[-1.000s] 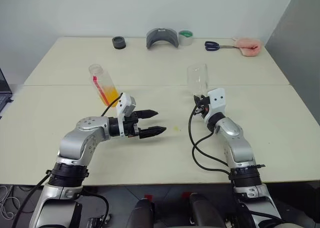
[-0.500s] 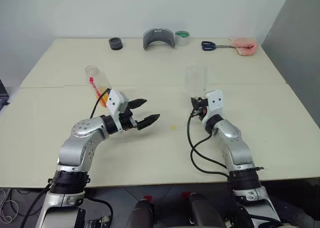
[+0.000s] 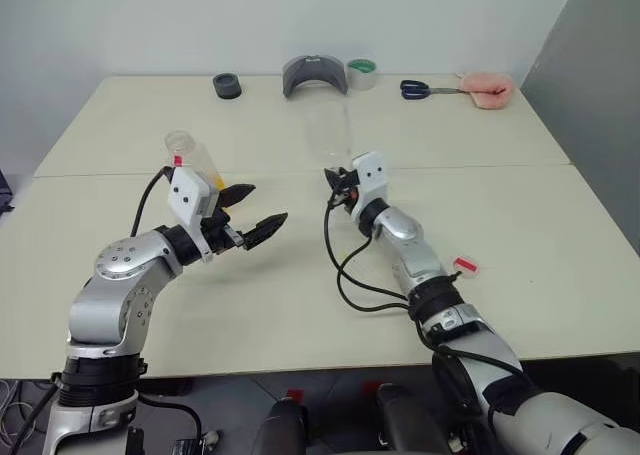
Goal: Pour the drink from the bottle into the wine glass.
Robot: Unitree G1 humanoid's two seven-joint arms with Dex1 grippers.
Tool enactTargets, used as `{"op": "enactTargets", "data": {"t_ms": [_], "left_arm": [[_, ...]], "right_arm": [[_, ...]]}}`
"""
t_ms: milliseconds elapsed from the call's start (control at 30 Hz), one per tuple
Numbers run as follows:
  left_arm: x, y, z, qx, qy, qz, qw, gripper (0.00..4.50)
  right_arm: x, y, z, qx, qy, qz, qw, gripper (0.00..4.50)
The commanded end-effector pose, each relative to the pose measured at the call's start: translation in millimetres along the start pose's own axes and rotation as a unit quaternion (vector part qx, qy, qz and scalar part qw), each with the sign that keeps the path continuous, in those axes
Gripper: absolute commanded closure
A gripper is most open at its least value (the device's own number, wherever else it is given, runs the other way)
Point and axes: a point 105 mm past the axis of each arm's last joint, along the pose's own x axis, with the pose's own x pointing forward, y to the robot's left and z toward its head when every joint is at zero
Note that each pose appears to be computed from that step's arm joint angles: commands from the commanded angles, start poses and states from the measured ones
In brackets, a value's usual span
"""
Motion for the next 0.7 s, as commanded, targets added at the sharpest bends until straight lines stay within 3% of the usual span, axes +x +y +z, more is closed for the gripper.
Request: {"op": "enactTargets", "data": {"t_ms": [33, 400, 700], "left_arm": [[-7, 2, 16, 0.020, -0.019, 0.010, 1.000, 0.00], [-6, -4, 26, 0.015, -0.025, 0.005, 1.000, 0.00], [1, -8, 34, 0.017, -0.029, -0.009, 0.999, 0.00]], "right_arm": [[4, 3, 10, 0.011, -0.034, 0.008, 0.999, 4.23], [-6, 4, -6, 0.016, -0.026, 0.016, 0.999, 4.23], [-18, 0, -12, 0.018, -0.030, 0.009, 0.999, 1.12]]}}
